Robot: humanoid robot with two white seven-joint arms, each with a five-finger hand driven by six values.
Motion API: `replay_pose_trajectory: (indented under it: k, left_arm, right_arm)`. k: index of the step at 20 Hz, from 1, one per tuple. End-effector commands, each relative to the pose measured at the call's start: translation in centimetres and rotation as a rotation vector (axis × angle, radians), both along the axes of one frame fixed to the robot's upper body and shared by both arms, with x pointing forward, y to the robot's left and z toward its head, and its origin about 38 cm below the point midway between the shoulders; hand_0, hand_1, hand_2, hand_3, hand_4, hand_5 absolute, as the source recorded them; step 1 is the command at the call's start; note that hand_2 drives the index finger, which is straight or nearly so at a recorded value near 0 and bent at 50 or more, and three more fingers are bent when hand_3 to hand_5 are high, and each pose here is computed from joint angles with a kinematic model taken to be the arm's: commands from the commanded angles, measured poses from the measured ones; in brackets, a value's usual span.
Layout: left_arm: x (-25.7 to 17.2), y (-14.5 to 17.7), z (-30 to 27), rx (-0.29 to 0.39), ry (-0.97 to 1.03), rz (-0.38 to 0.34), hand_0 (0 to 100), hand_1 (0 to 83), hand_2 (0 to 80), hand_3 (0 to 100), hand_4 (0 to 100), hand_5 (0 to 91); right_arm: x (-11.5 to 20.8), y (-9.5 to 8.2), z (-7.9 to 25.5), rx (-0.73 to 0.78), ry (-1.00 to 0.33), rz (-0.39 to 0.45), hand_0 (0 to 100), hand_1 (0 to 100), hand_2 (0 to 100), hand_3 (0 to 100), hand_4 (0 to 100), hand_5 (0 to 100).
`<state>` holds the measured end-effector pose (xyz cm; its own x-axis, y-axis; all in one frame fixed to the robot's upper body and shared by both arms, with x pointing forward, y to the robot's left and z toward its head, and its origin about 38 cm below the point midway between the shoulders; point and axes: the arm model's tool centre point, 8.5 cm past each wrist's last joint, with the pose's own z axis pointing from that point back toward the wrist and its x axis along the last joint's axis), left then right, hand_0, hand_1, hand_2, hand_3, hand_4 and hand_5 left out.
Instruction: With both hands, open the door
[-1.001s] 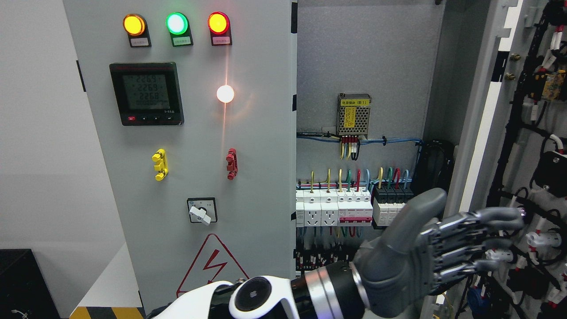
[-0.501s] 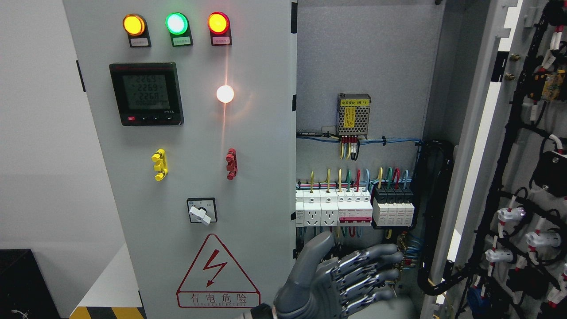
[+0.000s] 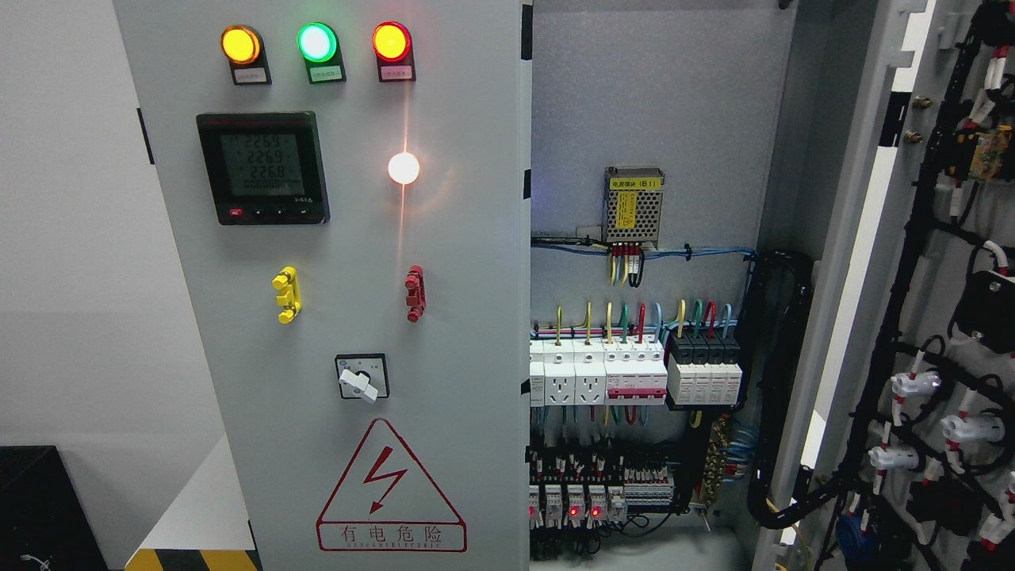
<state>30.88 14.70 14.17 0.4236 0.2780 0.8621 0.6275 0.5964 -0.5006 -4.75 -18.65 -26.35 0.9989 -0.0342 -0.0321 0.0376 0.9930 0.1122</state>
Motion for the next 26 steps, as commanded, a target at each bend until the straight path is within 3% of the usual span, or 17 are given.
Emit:
replay_pose_trajectory:
  k: [1, 6, 8, 15, 24, 26]
  left_arm:
    - [0.4, 8.4, -6.1, 0.103, 0.134, 0.264, 0, 0.0, 0.0, 0, 0, 0.0]
    - [-0.7, 11.0, -12.2, 0.163, 0.279, 0.370, 0, 0.0, 0.0, 0, 0, 0.0]
    - [-2.0, 12.0, -14.9, 0.215, 0.329, 0.397, 0, 0.0, 0.0, 0, 0, 0.0]
    - [-7.5, 15.2, -26.3, 0.430, 0.566, 0.528, 0, 0.0, 0.0, 0, 0, 0.0]
    - [-17.8, 18.3, -35.9, 0.735, 0.816, 0.607, 0, 0.0, 0.0, 0, 0, 0.0]
    - [-20.1, 19.2, -36.9, 0.820, 0.835, 0.597, 0, 0.0, 0.0, 0, 0, 0.0]
  right_arm:
    - [0.0, 0.0, 0.0, 0.004, 0.000, 0.000, 19, 0, 0, 0, 0, 0]
    - [0.0, 0.0, 0.0, 0.003, 0.000, 0.000, 19, 0, 0, 0, 0, 0]
    - [0.0, 0.0, 0.0, 0.003, 0.000, 0.000, 19, 0, 0, 0, 0, 0]
    - [0.0, 0.0, 0.0, 0.004, 0.000, 0.000, 19, 0, 0, 0, 0, 0]
    - [0.0, 0.0, 0.0, 0.003, 0.000, 0.000, 19, 0, 0, 0, 0, 0]
    - [0.0, 0.0, 0.0, 0.003, 0.000, 0.000, 19, 0, 0, 0, 0, 0]
